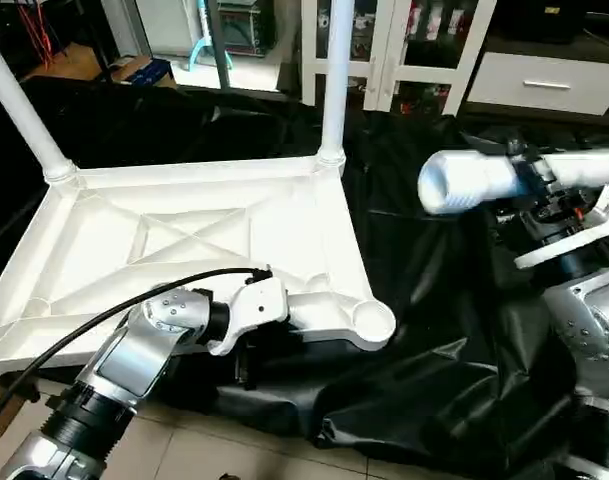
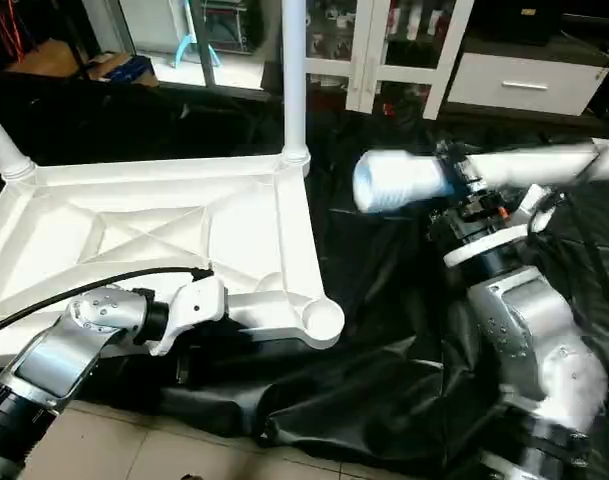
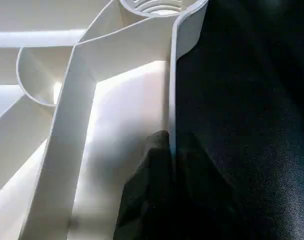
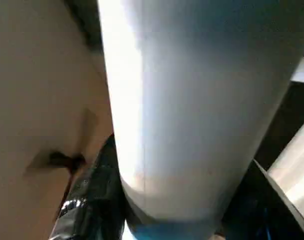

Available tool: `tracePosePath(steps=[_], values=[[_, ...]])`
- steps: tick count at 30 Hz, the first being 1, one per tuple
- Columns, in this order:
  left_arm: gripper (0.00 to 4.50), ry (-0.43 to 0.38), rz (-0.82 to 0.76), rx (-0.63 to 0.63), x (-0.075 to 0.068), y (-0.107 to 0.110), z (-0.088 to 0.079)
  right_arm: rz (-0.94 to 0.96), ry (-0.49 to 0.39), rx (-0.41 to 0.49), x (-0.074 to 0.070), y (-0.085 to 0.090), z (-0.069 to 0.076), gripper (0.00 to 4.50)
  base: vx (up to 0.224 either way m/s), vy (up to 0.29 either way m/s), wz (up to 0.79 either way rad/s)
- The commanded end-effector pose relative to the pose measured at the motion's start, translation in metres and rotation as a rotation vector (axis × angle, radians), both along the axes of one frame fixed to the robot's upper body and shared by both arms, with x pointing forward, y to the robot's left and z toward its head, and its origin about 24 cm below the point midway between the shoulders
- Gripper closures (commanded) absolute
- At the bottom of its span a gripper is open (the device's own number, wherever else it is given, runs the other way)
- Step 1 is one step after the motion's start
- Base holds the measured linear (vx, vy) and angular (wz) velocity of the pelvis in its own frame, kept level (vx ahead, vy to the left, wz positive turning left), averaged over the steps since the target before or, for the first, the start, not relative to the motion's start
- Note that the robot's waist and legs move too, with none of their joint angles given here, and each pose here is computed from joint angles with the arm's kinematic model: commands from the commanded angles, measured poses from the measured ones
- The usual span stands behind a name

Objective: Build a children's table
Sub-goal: Insert table leg to table base

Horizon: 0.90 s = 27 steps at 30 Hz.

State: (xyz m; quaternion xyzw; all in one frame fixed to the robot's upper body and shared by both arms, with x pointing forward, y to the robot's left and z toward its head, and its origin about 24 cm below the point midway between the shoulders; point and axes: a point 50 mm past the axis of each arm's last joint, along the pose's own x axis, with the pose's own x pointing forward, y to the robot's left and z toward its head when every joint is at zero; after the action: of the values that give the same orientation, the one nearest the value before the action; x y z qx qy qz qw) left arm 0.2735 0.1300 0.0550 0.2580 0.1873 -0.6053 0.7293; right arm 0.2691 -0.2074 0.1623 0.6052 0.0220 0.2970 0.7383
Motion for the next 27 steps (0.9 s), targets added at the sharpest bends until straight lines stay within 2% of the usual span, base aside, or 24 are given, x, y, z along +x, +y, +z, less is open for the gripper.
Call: tracePosePath(steps=[1,2,3,9,10,11,12,14,15,16,17,21,27], values=[[4.49,0.038,0.054,0.015,-0.004,0.002,-0.015,0.109,-0.159,-0.479,-0.008,0.028,0.005,2.65,0.000,0.000,0.00],[4.49,0.038,0.054,0.015,-0.004,0.002,-0.015,0.109,-0.159,-0.479,-0.008,0.028,0.005,2.65,0.000,0.000,0.00],[4.49,0.030,0.050,0.005,-0.003,-0.001,-0.013,0.143,-0.231,-0.658,-0.009,0.036,-0.001,2.65,0.000,0.000,0.00],[4.49,0.029,0.033,0.004,-0.006,-0.005,-0.012,0.181,-0.240,-0.738,-0.010,0.034,-0.021,2.65,0.000,0.000,0.00],[4.49,0.029,0.030,0.005,-0.007,-0.005,-0.013,0.197,-0.226,-0.797,-0.010,0.032,-0.029,2.65,0.000,0.000,0.00],[4.49,0.029,0.030,0.005,-0.007,-0.005,-0.013,0.197,-0.226,-0.797,-0.010,0.032,-0.029,2.65,0.000,0.000,0.00],[4.49,0.031,0.027,0.006,-0.007,-0.005,-0.013,0.209,-0.212,-0.821,-0.009,0.030,-0.036,2.65,0.000,0.000,0.00],[4.49,0.031,0.027,0.006,-0.007,-0.005,-0.013,0.209,-0.212,-0.821,-0.009,0.030,-0.036,2.65,0.000,0.000,0.00],[4.49,0.033,0.017,0.007,-0.009,-0.006,-0.014,0.213,-0.206,-0.891,-0.004,0.028,-0.047,2.65,0.000,0.000,0.00],[4.49,0.034,0.014,0.005,-0.009,-0.007,-0.013,0.202,-0.216,-0.919,0.000,0.027,-0.052,2.65,0.000,0.000,0.00],[4.49,0.034,0.014,0.005,-0.009,-0.007,-0.013,0.202,-0.216,-0.919,0.000,0.027,-0.052,2.65,0.000,0.000,0.00],[4.49,0.030,0.012,0.006,-0.008,-0.007,-0.013,0.237,-0.248,-0.934,0.007,0.028,-0.067,2.65,0.000,0.000,0.00],[4.49,0.029,0.008,0.010,-0.009,-0.007,-0.013,0.252,-0.284,-0.938,0.011,0.032,-0.074,2.65,0.000,0.000,0.00]])
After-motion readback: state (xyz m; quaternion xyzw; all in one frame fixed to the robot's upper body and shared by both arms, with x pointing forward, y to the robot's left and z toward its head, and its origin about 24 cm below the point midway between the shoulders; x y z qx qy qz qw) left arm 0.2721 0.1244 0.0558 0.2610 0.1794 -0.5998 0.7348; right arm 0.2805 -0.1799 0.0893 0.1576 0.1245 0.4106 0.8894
